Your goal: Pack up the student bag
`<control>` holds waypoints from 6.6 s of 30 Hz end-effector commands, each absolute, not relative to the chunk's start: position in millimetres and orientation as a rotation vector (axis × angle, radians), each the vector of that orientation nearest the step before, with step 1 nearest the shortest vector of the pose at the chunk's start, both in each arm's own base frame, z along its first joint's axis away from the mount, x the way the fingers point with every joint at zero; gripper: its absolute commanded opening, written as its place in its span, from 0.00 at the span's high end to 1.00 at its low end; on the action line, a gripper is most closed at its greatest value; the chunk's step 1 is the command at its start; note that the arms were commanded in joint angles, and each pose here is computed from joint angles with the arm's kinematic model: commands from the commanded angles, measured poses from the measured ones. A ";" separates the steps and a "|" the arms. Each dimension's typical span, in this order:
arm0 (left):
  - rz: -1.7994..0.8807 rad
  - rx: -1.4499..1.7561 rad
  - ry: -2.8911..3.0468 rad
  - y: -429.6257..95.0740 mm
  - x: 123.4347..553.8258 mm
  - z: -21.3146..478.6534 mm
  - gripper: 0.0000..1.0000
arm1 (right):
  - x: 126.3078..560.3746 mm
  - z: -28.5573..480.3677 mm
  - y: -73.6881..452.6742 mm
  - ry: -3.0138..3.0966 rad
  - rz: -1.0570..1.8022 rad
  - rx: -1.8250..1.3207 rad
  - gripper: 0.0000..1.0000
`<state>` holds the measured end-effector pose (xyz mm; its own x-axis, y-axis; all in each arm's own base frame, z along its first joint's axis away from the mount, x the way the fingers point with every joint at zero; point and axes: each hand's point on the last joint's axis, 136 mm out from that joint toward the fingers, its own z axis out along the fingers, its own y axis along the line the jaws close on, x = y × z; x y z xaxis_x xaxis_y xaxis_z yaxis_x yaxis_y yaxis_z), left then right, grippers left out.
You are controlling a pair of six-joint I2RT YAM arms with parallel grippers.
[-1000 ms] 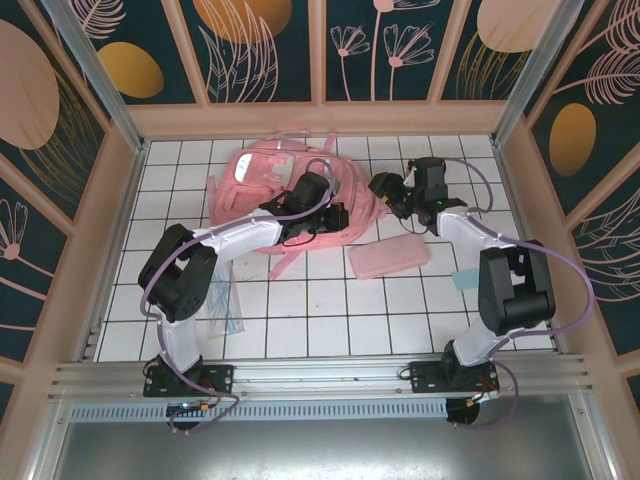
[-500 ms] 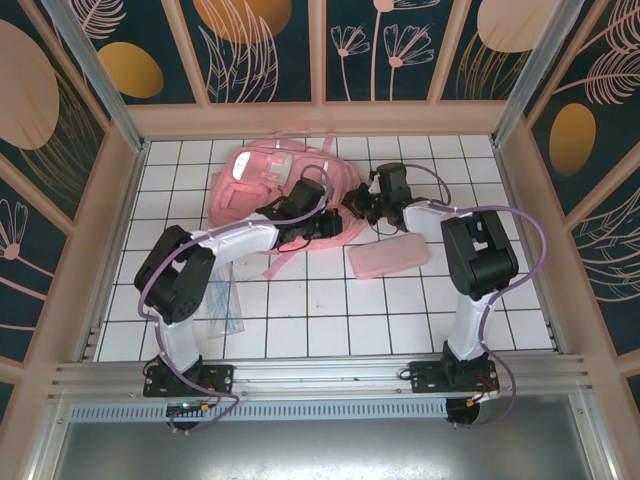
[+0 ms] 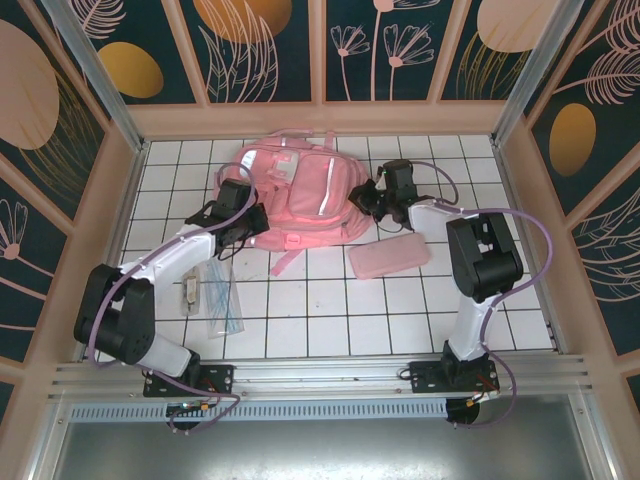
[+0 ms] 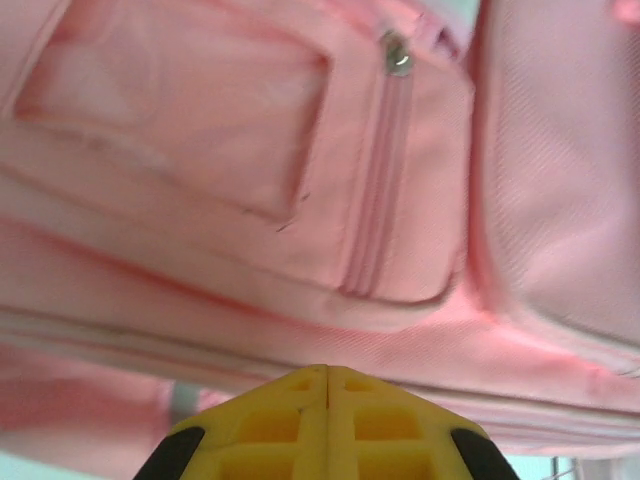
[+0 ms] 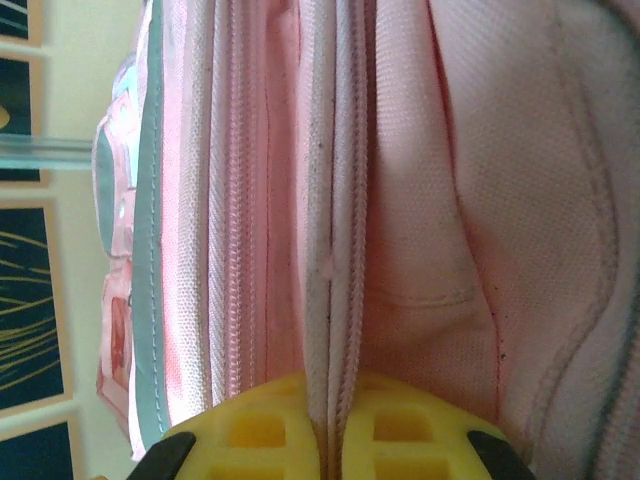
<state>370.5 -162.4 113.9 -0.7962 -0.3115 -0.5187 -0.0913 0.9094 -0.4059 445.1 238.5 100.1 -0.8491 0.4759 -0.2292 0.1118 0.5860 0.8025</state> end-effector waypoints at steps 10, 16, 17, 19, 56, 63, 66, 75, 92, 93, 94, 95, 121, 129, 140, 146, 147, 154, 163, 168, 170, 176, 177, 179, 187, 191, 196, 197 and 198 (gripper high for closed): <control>-0.810 -0.139 2.429 -247.6 363.4 142.0 0.88 | 449.6 148.1 258.8 2.232 1.325 0.503 1.00; -0.965 -0.064 2.435 -306.7 344.1 149.3 0.57 | 450.3 172.3 277.2 2.182 1.362 0.476 1.00; -0.963 -0.058 2.440 -312.3 342.8 147.5 0.56 | 450.6 176.9 280.2 2.174 1.369 0.474 1.00; -0.928 -0.045 2.462 -319.3 341.4 141.5 0.52 | 451.2 183.4 283.6 2.158 1.384 0.473 1.00; -0.340 -0.117 2.726 -221.6 325.6 62.3 1.00 | 462.0 172.2 246.6 2.072 1.153 0.520 1.00; -0.045 -0.242 2.634 -134.3 353.6 76.2 1.00 | 462.9 180.0 242.1 2.058 1.157 0.512 1.00; -0.056 -0.249 2.605 -132.8 362.3 85.4 1.00 | 463.4 182.6 251.0 2.071 1.204 0.479 1.00; -0.416 -0.125 2.349 -187.6 390.6 173.4 0.25 | 452.6 182.8 230.8 2.262 0.943 0.343 0.01; -0.374 0.359 2.311 -322.0 440.8 150.1 0.23 | 354.3 127.8 69.4 2.559 0.265 0.736 0.01; -0.351 0.373 2.324 -324.0 441.5 143.7 0.23 | 349.9 122.7 67.9 2.570 0.270 0.749 0.01; -0.325 0.385 2.333 -326.4 442.7 138.6 0.23 | 346.1 118.1 67.5 2.580 0.275 0.757 0.01; -0.298 0.400 2.341 -328.4 443.3 132.4 0.23 | 342.3 113.2 67.5 2.592 0.275 0.764 0.01; -0.518 0.346 2.245 -334.7 453.0 202.6 1.00 | 290.9 65.1 138.2 2.699 0.400 1.264 0.01; -0.703 0.254 2.116 -303.2 456.3 243.4 1.00 | 320.9 55.1 135.1 2.726 0.285 1.395 0.01; -0.825 0.283 2.008 -304.1 452.0 272.6 1.00 | 300.9 11.0 129.5 2.793 0.219 1.636 0.01; -0.838 0.280 2.003 -302.8 449.9 273.2 1.00 | 310.3 8.7 131.5 2.828 0.182 1.592 0.01; -0.836 0.273 1.996 -300.7 450.1 275.5 1.00 | 312.0 8.7 130.0 2.824 0.175 1.586 0.01; -0.823 0.243 1.995 -292.0 452.3 272.3 1.00 | 312.4 3.6 125.0 2.809 0.153 1.535 0.12; -0.994 0.233 1.934 -291.0 456.9 294.1 1.00 | 345.7 55.5 115.2 2.803 0.136 1.126 0.27; -1.003 0.226 1.905 -285.1 463.1 307.2 1.00 | 352.5 79.7 114.1 2.809 0.136 0.956 0.30; -1.006 0.217 1.902 -282.5 465.8 309.7 1.00 | 359.0 94.8 114.2 2.801 0.143 0.903 0.30; -1.067 0.215 1.913 -287.2 466.9 302.9 1.00 | 398.9 159.4 131.2 2.717 0.265 0.753 0.29; -1.082 0.225 1.914 -289.4 465.9 301.6 1.00 | 407.6 170.3 142.1 2.708 0.338 0.724 0.29; -1.114 0.246 1.916 -293.7 463.3 298.4 1.00 | 425.6 185.7 157.5 2.678 0.431 0.679 0.28; -1.181 0.270 1.873 -296.8 451.9 313.0 1.00 | 484.2 181.5 228.7 2.623 0.684 0.569 0.27; -1.207 0.257 1.842 -295.6 447.9 321.8 1.00 | 496.1 165.3 264.5 2.631 0.800 0.533 0.27; -1.216 0.196 1.841 -292.1 452.1 319.3 1.00 | 490.4 164.2 296.8 2.644 0.930 0.436 0.07; -1.215 0.182 1.840 -290.6 453.5 318.8 1.00 | 488.4 165.1 294.6 2.644 0.914 0.430 0.01; -1.215 0.169 1.838 -289.2 454.6 318.3 1.00 | 486.3 167.4 290.5 2.638 0.897 0.426 0.01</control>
<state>456.3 -285.9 236.5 -0.7399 -0.2631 -0.6192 0.3737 0.6047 -0.7034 478.7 281.3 120.4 -0.9126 0.3876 -0.1303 0.2608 0.7970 0.5447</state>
